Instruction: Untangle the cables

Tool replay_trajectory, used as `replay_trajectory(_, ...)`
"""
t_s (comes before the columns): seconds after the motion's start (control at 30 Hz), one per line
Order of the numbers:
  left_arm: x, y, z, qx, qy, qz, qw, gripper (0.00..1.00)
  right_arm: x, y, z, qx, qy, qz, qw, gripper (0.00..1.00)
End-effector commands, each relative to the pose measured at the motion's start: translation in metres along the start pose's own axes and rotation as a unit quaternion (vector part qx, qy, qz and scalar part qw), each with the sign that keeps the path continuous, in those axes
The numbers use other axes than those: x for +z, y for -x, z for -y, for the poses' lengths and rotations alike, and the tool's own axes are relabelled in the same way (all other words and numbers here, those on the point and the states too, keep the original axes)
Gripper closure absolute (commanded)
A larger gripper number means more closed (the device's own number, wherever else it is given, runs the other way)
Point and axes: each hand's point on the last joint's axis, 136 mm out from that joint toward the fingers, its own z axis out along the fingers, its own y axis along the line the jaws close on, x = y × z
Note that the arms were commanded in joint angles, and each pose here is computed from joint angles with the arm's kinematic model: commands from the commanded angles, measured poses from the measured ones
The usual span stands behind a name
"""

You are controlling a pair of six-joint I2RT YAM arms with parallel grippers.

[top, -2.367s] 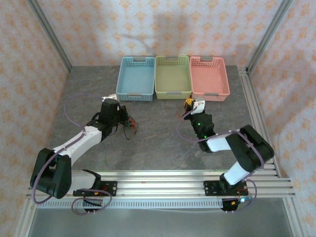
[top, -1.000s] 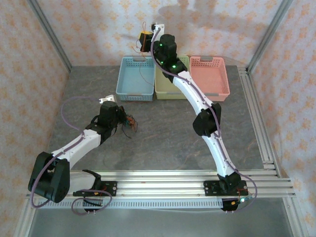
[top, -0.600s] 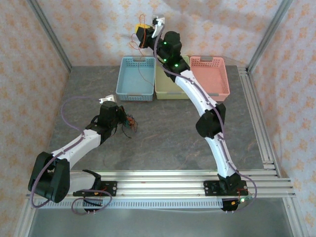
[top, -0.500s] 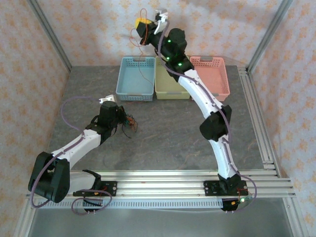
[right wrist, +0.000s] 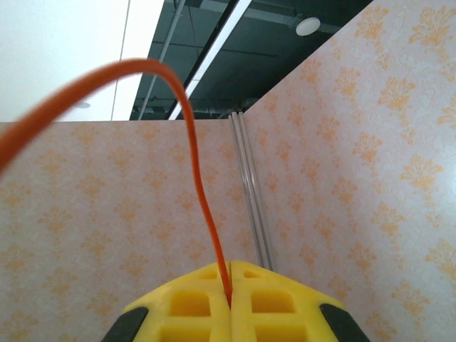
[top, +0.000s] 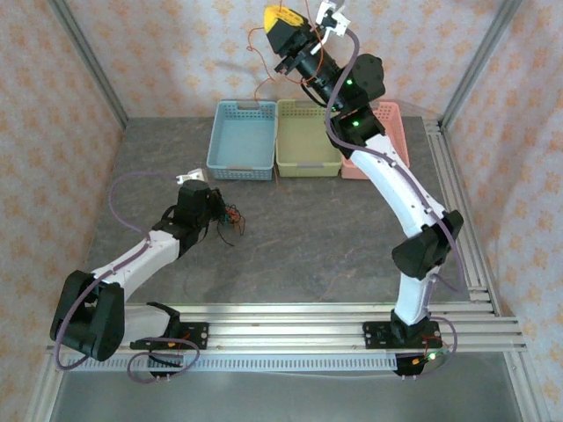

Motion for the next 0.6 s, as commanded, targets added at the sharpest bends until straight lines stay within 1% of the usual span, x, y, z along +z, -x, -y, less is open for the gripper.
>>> replay_trajectory(0.0,-0.003,0.011,0.002,-0.008,0.002,0.024,1.0,1.0,-0.011,0.041,-0.03,-0.011,0.039,0.043,0.998,1.0)
replay_trajectory(0.1,-0.003,0.011,0.003,-0.008,0.001,0.024,1.0,1.0,-0.004,0.031,-0.018,-0.028,0.017,0.03,0.999,1.0)
replay_trajectory(0.33,-0.004,0.011,0.002,-0.009,0.001,0.026,1.0,1.0,0.033,-0.008,0.019,-0.038,-0.001,0.008,0.999,1.0)
replay_trajectory(0.43,-0.004,0.011,0.003,-0.008,0.0,0.026,1.0,1.0,0.042,-0.011,0.036,-0.059,-0.02,0.033,0.998,1.0)
replay_trajectory(0.57,-0.004,0.012,0.003,-0.008,-0.001,0.026,1.0,1.0,0.041,-0.009,0.058,-0.096,-0.055,0.086,0.99,1.0)
